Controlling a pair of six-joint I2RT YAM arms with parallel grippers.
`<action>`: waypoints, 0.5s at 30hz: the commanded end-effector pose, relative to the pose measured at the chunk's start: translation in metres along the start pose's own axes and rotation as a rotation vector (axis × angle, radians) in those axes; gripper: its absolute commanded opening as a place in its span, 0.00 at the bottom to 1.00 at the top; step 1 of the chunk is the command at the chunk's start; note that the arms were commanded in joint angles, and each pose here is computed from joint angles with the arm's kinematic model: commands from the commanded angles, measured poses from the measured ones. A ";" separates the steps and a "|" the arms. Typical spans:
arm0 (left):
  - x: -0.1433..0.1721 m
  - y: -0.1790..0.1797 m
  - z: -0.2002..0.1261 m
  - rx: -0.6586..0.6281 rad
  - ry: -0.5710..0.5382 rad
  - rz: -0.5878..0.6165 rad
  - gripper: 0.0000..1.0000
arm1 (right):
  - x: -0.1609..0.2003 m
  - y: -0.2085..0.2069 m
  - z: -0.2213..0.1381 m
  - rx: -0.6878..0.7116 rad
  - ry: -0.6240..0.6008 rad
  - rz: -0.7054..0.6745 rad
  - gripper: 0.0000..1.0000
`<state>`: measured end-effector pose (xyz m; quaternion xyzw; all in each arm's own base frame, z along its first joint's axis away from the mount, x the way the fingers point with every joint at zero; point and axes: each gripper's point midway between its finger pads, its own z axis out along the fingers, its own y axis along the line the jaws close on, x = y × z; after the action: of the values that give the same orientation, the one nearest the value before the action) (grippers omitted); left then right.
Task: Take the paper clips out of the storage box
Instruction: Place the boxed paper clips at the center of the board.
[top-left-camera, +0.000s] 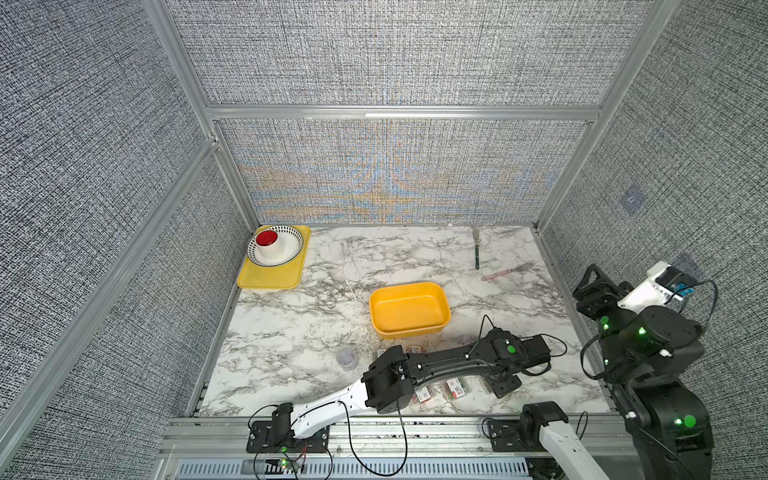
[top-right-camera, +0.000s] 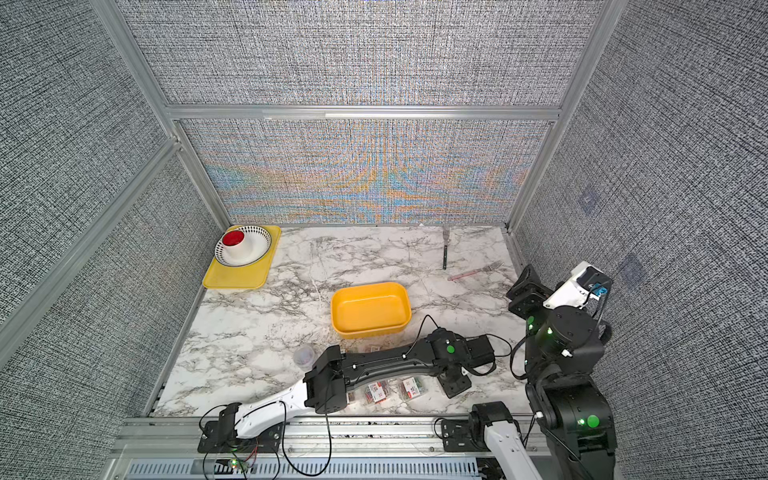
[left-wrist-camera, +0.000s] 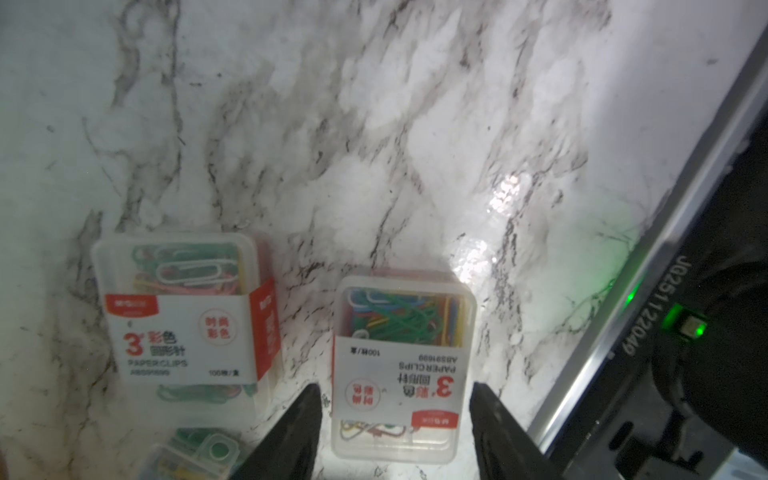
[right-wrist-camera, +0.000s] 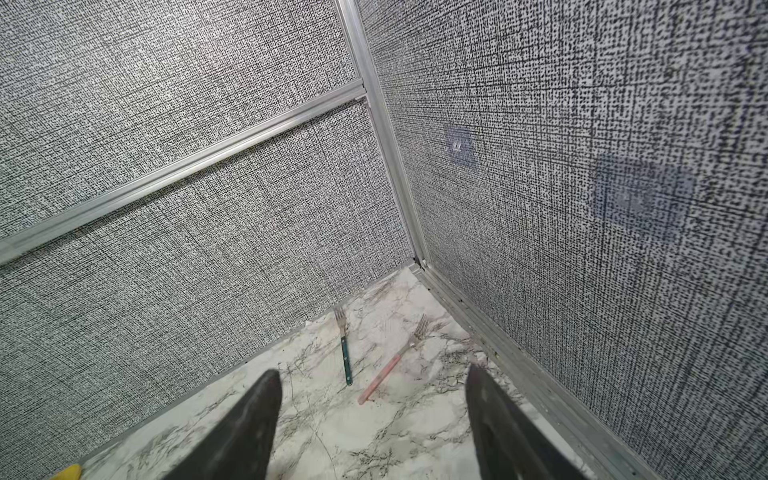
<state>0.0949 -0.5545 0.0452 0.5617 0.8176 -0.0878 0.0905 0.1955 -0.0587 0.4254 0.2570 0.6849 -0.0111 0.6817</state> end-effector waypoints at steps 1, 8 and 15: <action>0.006 0.002 0.002 -0.002 0.025 0.009 0.61 | -0.005 0.003 0.000 -0.016 -0.020 0.011 0.73; 0.009 -0.005 0.009 0.028 0.039 0.005 0.64 | -0.003 0.003 0.001 -0.015 -0.016 0.010 0.73; 0.015 -0.009 0.012 0.036 0.055 0.005 0.63 | -0.002 0.003 0.002 -0.014 -0.013 0.006 0.73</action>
<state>0.0858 -0.5486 0.0286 0.5658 0.8178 -0.0845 0.0632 0.1972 -0.0579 0.4231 0.2556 0.6870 -0.0104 0.6802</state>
